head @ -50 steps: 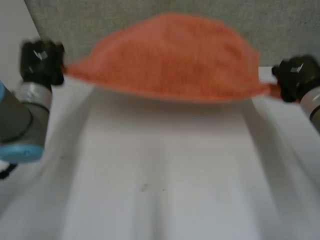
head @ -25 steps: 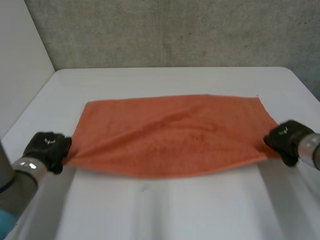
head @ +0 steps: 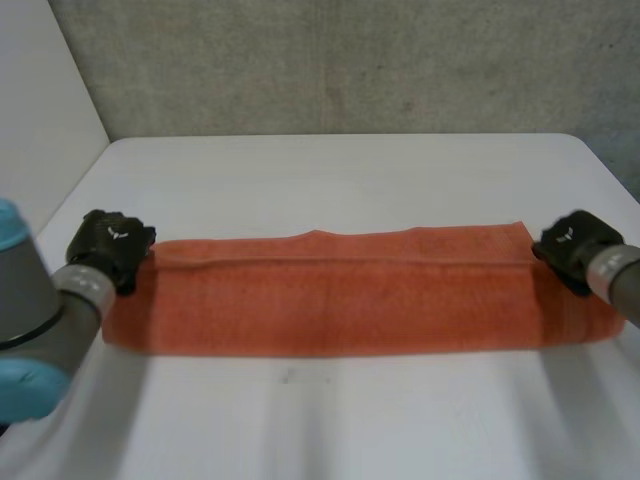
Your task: Fold the laundry
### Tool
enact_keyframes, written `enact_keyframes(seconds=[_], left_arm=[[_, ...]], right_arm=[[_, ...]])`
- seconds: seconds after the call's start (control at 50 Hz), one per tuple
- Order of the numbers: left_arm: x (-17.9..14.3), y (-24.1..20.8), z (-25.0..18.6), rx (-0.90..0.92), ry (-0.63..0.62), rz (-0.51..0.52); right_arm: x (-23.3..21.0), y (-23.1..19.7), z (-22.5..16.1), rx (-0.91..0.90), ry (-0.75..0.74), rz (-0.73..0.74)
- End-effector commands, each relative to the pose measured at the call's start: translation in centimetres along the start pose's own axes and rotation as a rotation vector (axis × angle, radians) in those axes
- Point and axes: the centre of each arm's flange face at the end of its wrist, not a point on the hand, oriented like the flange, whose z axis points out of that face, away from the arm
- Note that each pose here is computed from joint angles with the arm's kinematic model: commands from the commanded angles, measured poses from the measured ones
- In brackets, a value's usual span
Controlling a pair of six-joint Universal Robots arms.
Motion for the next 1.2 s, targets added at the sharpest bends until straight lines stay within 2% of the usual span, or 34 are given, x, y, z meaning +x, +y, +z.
enact_keyframes(seconds=[0.02,0.22,0.32,0.48,0.62,0.7,0.74,0.86,0.92,1.06,1.2], left_arm=[[1.1,0.9,5.8,-0.037,-0.11,0.013],[2.1,1.2,9.0,-0.022,-0.124,0.009],[2.9,0.8,10.5,0.045,-0.153,0.008],[4.1,-0.4,10.0,0.112,-0.15,0.015],[3.1,-2.3,8.9,0.156,-0.171,-0.003],[2.5,-2.9,8.0,0.163,-0.18,-0.006],[1.8,-3.3,6.1,0.16,-0.179,-0.008],[1.7,-3.2,3.0,0.151,-0.157,-0.021],[1.9,-3.1,1.6,0.149,-0.14,-0.065],[3.3,-2.9,-0.1,0.155,-0.082,-0.218],[3.5,-2.9,-0.2,0.156,-0.075,-0.257]], right_arm=[[0.5,-1.7,5.7,0.139,0.138,0.027],[-0.7,-3.3,10.4,0.24,0.209,-0.007],[-1.2,-3.5,12.3,0.261,0.252,-0.013],[-1.2,-3.0,12.8,0.186,0.307,0.014],[1.1,-3.5,10.5,0.188,0.329,0.234],[2.3,-4.6,6.9,0.2,0.265,0.389],[2.3,-4.6,5.4,0.198,0.201,0.429],[3.2,-2.4,2.3,0.151,0.067,0.488],[3.1,-1.1,1.4,0.11,0.018,0.518],[2.0,2.3,1.2,0.014,-0.018,0.568],[1.7,3.4,1.9,0.054,-0.012,0.566]])
